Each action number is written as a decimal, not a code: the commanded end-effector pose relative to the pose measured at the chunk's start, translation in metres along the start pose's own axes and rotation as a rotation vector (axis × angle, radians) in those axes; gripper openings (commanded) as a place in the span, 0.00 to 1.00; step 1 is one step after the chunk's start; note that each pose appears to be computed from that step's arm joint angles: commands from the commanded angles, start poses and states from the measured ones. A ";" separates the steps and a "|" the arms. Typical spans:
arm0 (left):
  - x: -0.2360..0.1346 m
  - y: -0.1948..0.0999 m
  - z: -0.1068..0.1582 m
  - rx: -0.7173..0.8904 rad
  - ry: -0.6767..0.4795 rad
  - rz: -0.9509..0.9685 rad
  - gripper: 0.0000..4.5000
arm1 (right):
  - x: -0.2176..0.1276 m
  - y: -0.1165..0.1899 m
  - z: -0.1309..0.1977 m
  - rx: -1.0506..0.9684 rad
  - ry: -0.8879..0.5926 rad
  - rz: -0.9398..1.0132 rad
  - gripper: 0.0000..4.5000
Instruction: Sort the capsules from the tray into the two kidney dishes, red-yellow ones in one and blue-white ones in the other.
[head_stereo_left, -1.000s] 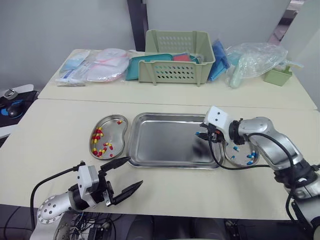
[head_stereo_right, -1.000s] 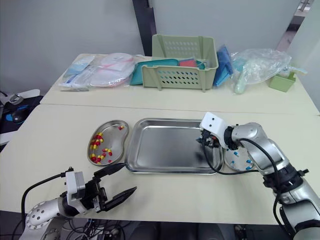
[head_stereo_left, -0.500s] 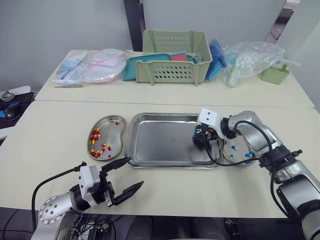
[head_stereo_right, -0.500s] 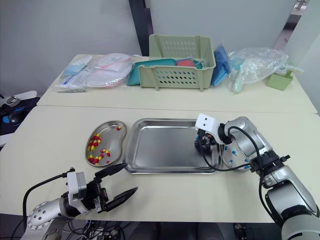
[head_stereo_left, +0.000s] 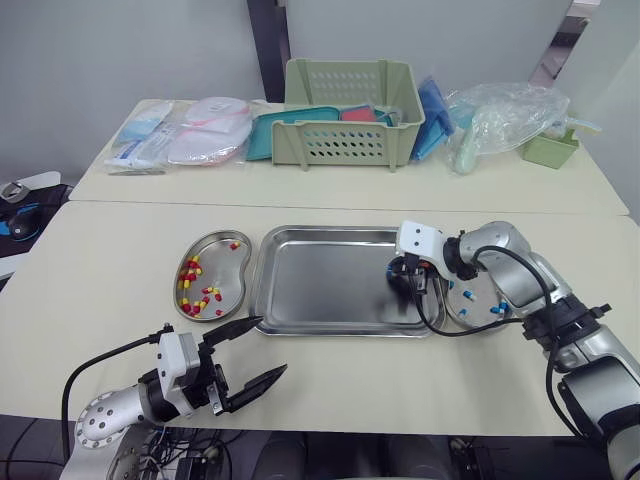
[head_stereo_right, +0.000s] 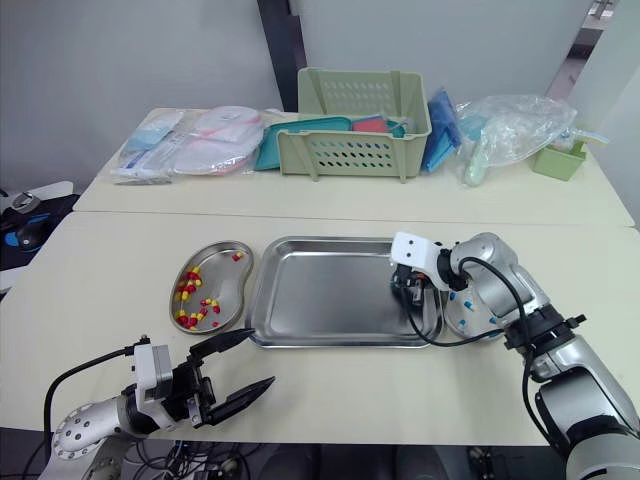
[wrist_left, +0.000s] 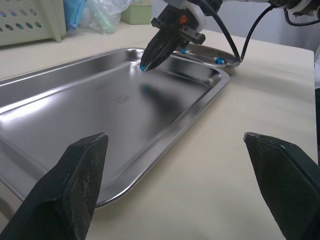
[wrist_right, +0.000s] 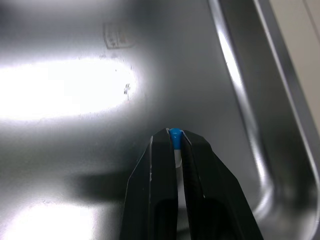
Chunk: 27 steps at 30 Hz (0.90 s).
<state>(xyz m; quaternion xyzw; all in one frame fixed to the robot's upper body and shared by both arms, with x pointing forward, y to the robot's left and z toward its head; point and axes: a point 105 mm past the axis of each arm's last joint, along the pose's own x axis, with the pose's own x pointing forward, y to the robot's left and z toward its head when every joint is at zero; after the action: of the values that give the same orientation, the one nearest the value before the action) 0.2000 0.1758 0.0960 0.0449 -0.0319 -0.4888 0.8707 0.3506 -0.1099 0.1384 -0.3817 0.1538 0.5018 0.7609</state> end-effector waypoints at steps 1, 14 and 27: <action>0.002 -0.006 0.008 0.025 -0.019 -0.041 1.00 | -0.034 -0.002 0.030 -0.037 -0.095 -0.078 0.00; 0.016 -0.017 0.014 0.069 -0.064 -0.221 1.00 | -0.129 0.039 -0.057 0.306 0.137 -0.379 0.00; 0.017 -0.013 0.014 0.063 -0.055 -0.195 1.00 | -0.129 0.038 -0.059 0.358 0.057 -0.442 0.53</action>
<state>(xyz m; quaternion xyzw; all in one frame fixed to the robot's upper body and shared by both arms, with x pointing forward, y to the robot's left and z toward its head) 0.1973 0.1520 0.1051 0.0589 -0.0625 -0.5758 0.8131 0.2654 -0.2265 0.1467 -0.2689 0.2067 0.2883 0.8955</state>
